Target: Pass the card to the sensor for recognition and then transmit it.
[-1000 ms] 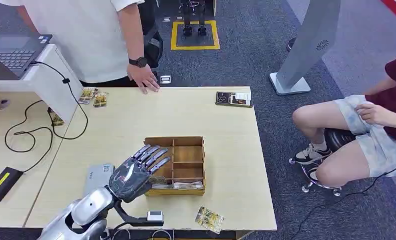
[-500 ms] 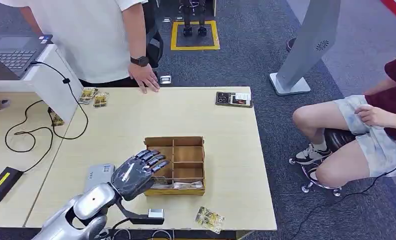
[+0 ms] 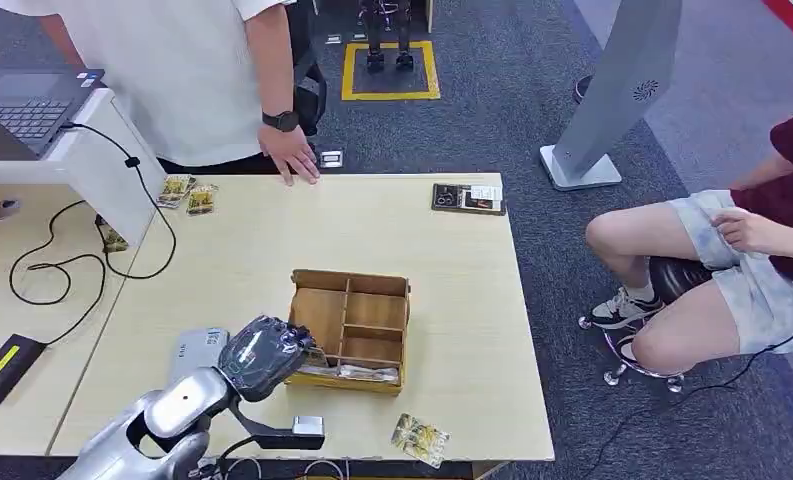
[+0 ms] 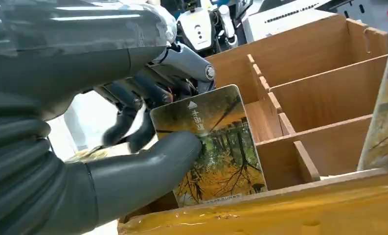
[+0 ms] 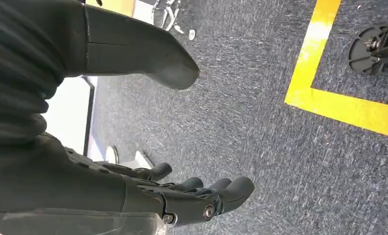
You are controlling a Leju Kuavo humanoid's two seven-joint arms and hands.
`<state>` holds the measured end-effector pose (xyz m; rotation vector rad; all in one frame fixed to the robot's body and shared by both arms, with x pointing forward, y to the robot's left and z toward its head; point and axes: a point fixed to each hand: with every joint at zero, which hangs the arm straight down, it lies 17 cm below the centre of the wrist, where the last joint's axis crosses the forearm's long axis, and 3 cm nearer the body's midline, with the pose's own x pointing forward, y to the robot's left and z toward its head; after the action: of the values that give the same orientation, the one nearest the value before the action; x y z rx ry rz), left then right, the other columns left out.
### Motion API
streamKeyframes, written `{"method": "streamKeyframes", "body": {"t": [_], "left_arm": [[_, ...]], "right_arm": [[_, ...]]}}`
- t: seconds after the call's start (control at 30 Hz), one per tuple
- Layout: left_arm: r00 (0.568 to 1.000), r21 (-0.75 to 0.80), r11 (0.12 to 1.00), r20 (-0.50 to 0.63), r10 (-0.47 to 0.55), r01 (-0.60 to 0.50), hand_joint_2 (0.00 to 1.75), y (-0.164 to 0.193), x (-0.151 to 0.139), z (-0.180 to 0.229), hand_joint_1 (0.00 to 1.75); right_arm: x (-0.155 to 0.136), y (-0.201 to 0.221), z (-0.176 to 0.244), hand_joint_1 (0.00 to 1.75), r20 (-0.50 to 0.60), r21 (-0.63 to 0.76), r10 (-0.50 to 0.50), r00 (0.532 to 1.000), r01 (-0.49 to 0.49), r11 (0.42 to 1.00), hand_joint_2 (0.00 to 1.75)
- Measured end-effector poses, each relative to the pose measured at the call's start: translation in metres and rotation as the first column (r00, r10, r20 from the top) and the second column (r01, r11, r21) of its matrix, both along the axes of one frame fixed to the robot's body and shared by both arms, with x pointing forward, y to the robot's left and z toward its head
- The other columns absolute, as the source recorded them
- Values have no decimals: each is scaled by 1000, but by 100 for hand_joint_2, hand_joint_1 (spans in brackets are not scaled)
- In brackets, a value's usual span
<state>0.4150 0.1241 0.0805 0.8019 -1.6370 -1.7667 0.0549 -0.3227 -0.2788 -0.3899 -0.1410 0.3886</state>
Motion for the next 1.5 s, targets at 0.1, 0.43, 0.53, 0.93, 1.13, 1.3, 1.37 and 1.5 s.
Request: {"method": "streamKeyframes", "body": {"t": [0.1,0.43,0.53,0.93,1.13,1.3,1.37,1.5], "left_arm": [[1000,-1,1000,-2,-3,3,175,1,0,-1,175],[1000,-24,1000,8,-3,3,175,1,-2,2,175],[1000,-32,999,12,-4,4,175,1,-3,3,113],[1000,-50,999,23,-4,5,175,-1,-5,5,0],[999,-60,998,36,-8,10,175,-4,-5,11,0],[999,-62,998,38,-10,12,175,-5,-5,12,0],[999,-62,998,38,-10,12,175,-5,-5,12,0],[999,-59,998,37,-9,11,175,-4,-5,12,0]], "right_arm": [[0,0,0,0,0,0,0,1000,0,1000,175],[0,0,0,0,0,0,0,1000,0,1000,175],[0,0,0,0,0,0,0,1000,0,1000,175],[0,0,0,0,1,0,-3,1000,3,1000,175],[0,0,0,0,1,0,-3,1000,3,1000,175],[0,0,0,0,0,0,-3,1000,3,1000,175],[0,0,0,0,-1,0,-4,1000,4,1000,175],[0,0,0,0,-2,-1,-4,1000,4,1000,175]]}}
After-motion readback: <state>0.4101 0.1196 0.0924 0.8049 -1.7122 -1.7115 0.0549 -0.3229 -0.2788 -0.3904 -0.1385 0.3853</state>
